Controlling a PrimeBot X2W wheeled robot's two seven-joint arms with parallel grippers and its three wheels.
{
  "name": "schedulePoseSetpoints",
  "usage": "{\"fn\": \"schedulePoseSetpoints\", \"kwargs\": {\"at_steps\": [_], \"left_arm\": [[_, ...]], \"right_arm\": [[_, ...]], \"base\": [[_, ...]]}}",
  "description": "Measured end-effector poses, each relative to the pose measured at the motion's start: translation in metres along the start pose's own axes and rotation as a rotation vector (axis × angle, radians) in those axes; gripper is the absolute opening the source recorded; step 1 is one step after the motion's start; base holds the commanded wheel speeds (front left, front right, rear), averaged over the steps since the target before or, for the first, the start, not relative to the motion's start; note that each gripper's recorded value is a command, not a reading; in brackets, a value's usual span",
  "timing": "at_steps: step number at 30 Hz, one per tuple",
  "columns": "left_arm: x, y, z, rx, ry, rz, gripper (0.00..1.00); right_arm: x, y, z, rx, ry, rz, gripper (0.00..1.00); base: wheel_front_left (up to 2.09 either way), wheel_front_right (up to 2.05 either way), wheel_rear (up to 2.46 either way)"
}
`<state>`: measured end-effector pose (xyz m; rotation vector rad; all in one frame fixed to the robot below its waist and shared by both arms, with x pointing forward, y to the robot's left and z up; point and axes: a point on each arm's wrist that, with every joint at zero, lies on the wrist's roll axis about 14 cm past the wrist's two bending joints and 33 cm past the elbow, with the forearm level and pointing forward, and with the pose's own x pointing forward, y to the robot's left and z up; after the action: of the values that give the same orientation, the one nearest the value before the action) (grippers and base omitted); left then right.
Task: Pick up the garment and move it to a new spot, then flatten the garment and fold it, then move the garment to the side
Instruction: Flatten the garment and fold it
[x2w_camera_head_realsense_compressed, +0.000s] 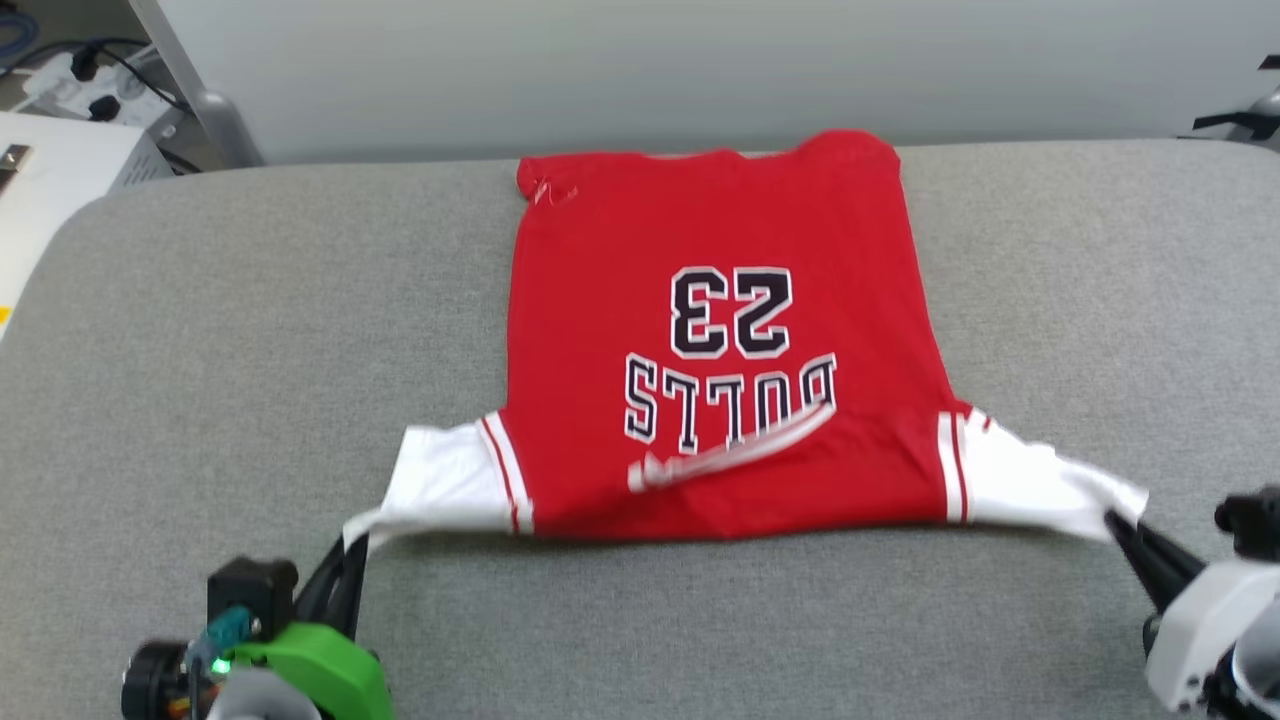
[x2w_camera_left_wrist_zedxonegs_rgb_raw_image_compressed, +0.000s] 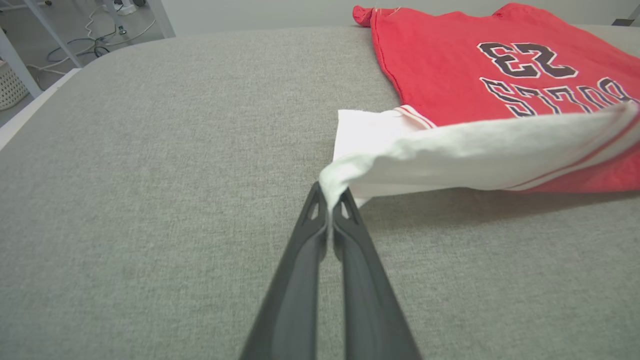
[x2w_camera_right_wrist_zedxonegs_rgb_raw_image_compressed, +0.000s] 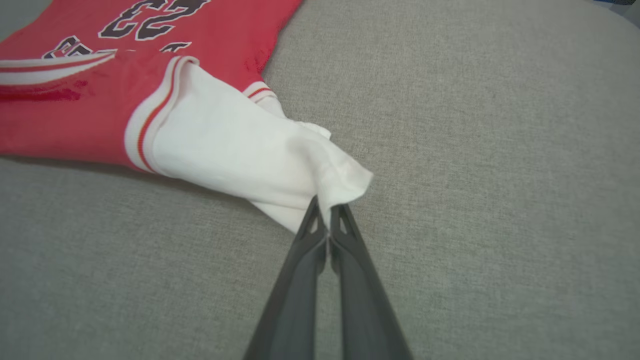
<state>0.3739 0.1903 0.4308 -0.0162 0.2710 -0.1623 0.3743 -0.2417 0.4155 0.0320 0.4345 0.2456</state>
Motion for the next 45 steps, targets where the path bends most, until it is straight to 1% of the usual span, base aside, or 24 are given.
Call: {"fn": "schedulePoseSetpoints", "kwargs": {"at_steps": [5, 12, 16, 19, 20, 21, 23, 27, 30, 33, 36, 37, 39, 42, 45], "left_arm": [[-0.029, 0.006, -0.028, -0.06, 0.057, 0.063, 0.0], [-0.055, 0.01, -0.052, -0.124, 0.102, 0.122, 0.0], [-0.064, 0.008, -0.06, -0.127, 0.117, 0.12, 0.0], [-0.065, 0.004, -0.062, -0.124, 0.119, 0.108, 0.0], [-0.065, 0.004, -0.062, -0.125, 0.118, 0.106, 0.0], [-0.065, 0.003, -0.062, -0.126, 0.115, 0.105, 0.0], [-0.063, 0.0, -0.061, -0.12, 0.109, 0.097, 0.0], [-0.057, -0.002, -0.055, -0.1, 0.088, 0.093, 0.0], [-0.051, -0.008, -0.049, -0.106, 0.065, 0.085, 0.0], [-0.046, -0.013, -0.04, -0.107, 0.036, 0.079, 0.0], [-0.038, -0.014, -0.028, -0.095, -0.003, 0.082, 0.0], [-0.029, -0.014, -0.015, -0.087, -0.042, 0.086, 0.0], [-0.023, -0.014, -0.008, -0.092, -0.064, 0.091, 0.0], [-0.014, -0.012, -0.002, -0.094, -0.084, 0.107, 0.0], [-0.008, -0.01, -0.001, -0.091, -0.089, 0.121, 0.0]], "right_arm": [[-0.027, 0.001, -0.03, 0.066, 0.025, -0.04, 0.0], [-0.057, -0.006, -0.058, 0.125, 0.056, -0.103, 0.0], [-0.066, -0.01, -0.064, 0.139, 0.071, -0.128, 0.0], [-0.064, -0.007, -0.064, 0.142, 0.076, -0.128, 0.0], [-0.063, -0.006, -0.063, 0.147, 0.073, -0.127, 0.04], [-0.061, -0.005, -0.06, 0.15, 0.063, -0.127, 0.32], [-0.058, -0.006, -0.053, 0.14, 0.042, -0.133, 1.0], [-0.054, -0.021, -0.029, 0.1, -0.024, -0.173, 1.0], [-0.048, -0.034, 0.009, 0.047, -0.12, -0.195, 1.0], [-0.038, -0.04, 0.064, -0.011, -0.238, -0.195, 1.0], [-0.027, -0.042, 0.127, -0.077, -0.349, -0.18, 1.0], [-0.015, -0.036, 0.177, -0.135, -0.399, -0.148, 1.0], [0.001, -0.03, 0.194, -0.14, -0.37, -0.114, 1.0], [0.031, -0.02, 0.204, -0.158, -0.255, -0.058, 1.0], [0.063, -0.013, 0.197, -0.181, -0.071, -0.01, 1.0]], "base": [[0.0, 0.0, 0.0], [0.0, 0.0, 0.0], [0.0, 0.0, 0.0], [0.0, 0.0, 0.0], [0.0, 0.0, 0.0], [0.0, 0.0, 0.0], [0.0, 0.0, 0.0], [0.0, 0.0, 0.0], [0.0, 0.0, 0.0], [0.0, 0.0, 0.0], [0.0, 0.0, 0.0], [0.0, 0.0, 0.0], [0.0, 0.0, 0.0], [0.0, 0.0, 0.0], [0.0, 0.0, 0.0]]}}
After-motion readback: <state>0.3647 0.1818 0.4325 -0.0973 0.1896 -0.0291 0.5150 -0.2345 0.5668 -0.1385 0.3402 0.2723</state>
